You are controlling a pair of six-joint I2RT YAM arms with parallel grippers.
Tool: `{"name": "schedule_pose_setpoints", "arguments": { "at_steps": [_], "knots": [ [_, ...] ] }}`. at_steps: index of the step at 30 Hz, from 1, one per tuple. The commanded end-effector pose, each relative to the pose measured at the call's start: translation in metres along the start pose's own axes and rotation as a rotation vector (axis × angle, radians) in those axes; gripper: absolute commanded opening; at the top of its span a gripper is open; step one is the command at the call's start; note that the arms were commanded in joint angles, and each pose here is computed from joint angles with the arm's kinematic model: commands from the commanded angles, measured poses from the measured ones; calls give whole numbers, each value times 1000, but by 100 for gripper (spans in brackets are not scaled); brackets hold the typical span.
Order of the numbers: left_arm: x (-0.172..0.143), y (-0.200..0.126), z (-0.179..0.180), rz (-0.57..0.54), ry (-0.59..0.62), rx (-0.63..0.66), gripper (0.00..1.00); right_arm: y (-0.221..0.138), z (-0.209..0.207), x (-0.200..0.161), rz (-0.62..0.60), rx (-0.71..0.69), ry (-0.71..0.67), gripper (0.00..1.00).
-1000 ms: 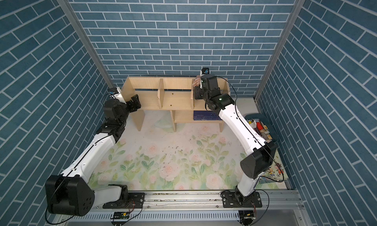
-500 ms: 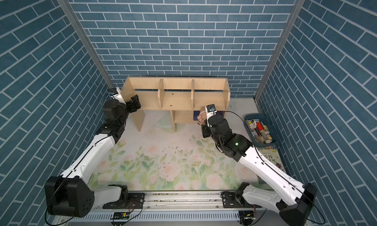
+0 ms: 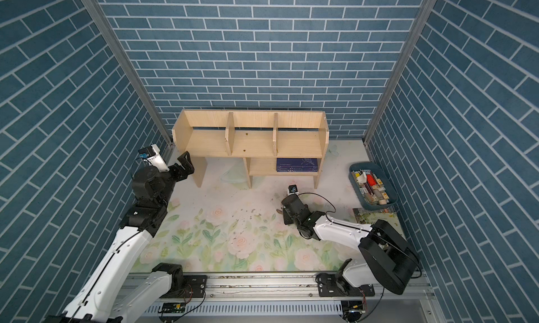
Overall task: Wipe the bookshelf clean with a cloth
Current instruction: Place the cleaning item at the center of the board, then reset both arms
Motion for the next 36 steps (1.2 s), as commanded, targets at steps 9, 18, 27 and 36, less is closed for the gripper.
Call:
{"name": "schedule_pose_setpoints", "arguments": {
  "at_steps": [9, 18, 27, 36],
  "knots": [
    [-46, -10, 45, -10, -9, 242, 100, -112, -30, 119, -453, -110, 173, 100],
    [-90, 9, 97, -22, 109, 559, 100, -172, -129, 137, -895, -461, 328, 100],
    [-163, 37, 104, 81, 115, 450, 99, -123, -224, 121, -847, -720, 383, 100],
    [-156, 57, 85, -38, 129, 312, 100, -95, -199, 163, -940, -502, 36, 100]
  ]
}}
Point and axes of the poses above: each gripper's point midway between its finger pads, its own y axis out along the fingers, its own z axis along the line the jaws close on, x = y × z, the point moved 1 cm from there along -y, back along the fingers, and after that the axes turned 14 degrees about y, right-handed, at the moved point
